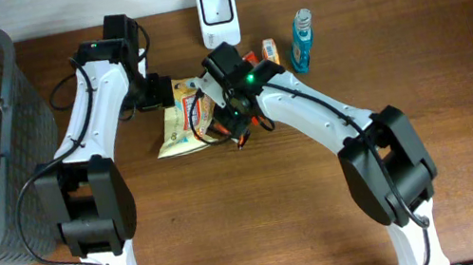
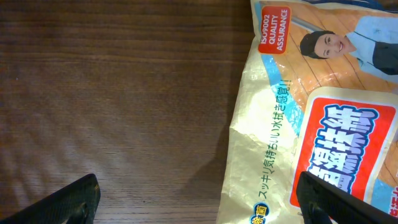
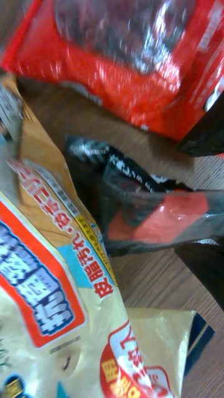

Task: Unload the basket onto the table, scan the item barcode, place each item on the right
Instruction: 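Lower the right gripper and close it on the small dark bag, then lift the small dark bag up in front of the white scanner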

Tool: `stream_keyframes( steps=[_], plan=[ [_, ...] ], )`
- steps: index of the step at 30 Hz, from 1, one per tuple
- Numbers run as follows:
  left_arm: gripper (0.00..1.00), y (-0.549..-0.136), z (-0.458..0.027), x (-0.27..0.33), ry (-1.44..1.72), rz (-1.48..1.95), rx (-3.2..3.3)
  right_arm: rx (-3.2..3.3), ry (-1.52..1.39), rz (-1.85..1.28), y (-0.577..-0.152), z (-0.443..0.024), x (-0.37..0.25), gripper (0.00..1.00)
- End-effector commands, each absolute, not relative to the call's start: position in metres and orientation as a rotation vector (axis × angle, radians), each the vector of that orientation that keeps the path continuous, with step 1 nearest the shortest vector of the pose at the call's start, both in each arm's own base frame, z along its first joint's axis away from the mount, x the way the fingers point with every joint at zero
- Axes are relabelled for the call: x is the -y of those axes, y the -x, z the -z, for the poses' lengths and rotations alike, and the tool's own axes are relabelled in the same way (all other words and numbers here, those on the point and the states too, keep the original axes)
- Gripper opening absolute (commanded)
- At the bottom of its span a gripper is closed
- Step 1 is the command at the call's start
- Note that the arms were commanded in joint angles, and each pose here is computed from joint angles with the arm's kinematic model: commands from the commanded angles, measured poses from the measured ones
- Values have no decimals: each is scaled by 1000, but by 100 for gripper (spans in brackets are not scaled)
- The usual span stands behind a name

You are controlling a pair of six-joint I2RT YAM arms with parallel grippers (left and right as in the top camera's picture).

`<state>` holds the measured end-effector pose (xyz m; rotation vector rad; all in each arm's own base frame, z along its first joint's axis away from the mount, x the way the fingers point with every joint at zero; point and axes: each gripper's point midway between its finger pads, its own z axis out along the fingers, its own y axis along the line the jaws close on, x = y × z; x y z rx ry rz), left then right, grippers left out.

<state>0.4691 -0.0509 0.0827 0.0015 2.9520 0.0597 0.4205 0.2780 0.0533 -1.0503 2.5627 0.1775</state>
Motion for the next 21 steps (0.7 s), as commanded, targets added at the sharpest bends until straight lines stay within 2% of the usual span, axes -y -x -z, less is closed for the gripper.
stream_keyframes(
  steps=[1, 8, 11, 14, 21],
  plan=[
    [99, -473, -85, 48, -3, -70, -2941, -2586, 1076, -229, -415, -43, -281, 44],
    [99, -473, -85, 48, -3, -70, -2941, -2651, 1087, -219, -409, -15, -278, 42],
    [99, -473, -85, 48, -3, -70, -2941, -2651, 1087, -219, -409, -14, -278, 32],
    [99, -473, -85, 48, -3, -70, -2941, -2652, 1087, -218, -409, -14, -278, 28],
    [99, -473, -85, 48, -3, -70, -2941, -2650, 1078, -220, -410, -14, -278, 13]
  ],
)
